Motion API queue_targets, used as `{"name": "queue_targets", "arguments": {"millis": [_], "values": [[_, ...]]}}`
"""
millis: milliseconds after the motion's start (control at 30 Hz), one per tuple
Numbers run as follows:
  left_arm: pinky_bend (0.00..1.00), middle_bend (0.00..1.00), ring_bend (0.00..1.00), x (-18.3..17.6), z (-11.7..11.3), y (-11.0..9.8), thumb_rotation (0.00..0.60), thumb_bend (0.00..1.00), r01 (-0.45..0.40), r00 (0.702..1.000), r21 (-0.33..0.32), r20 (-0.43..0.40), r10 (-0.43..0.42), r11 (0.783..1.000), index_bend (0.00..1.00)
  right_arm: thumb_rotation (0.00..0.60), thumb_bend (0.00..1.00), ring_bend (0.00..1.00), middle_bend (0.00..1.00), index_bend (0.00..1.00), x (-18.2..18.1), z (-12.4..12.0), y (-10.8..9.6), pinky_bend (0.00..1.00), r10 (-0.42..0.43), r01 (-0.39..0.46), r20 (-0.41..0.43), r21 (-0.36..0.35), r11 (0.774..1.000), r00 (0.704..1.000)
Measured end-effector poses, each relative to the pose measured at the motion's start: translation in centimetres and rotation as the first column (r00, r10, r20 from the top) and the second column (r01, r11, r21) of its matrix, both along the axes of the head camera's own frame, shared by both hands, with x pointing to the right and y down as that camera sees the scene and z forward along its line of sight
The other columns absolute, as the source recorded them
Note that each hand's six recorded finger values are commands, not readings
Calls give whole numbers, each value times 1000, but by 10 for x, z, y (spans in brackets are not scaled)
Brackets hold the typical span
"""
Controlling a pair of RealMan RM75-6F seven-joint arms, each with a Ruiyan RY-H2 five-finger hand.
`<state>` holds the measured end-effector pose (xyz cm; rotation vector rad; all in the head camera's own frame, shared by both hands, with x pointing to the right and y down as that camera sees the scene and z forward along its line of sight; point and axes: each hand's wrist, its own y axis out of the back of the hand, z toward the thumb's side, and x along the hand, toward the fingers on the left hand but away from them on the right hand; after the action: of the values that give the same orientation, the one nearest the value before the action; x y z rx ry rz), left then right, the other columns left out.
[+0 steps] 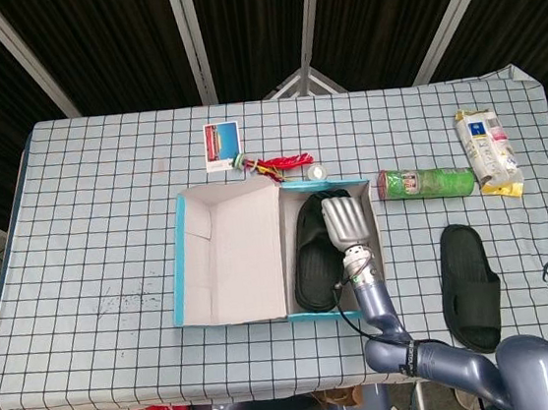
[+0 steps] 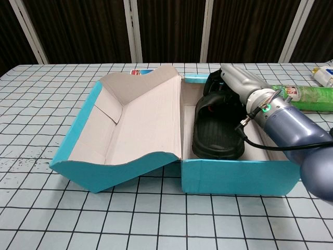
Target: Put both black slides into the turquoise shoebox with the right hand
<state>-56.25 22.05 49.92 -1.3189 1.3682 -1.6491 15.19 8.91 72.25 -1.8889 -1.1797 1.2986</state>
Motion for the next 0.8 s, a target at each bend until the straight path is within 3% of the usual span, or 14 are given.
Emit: {"name": "queue_targets", "arguments": {"millis": [267, 800], "values": [[86, 0, 0, 0, -1, 0, 600, 373, -1, 1000, 4, -3, 1, 1000, 80, 600, 475, 453, 493, 517, 0, -3, 2, 241, 22, -23, -21, -36, 999, 1000], [87, 0, 0, -2, -2, 0, 600, 373, 6, 1000, 8, -8, -6, 1000, 80, 600, 109, 282, 293, 330, -22, -7, 10, 137, -22, 19, -21, -131, 991, 1000]]}}
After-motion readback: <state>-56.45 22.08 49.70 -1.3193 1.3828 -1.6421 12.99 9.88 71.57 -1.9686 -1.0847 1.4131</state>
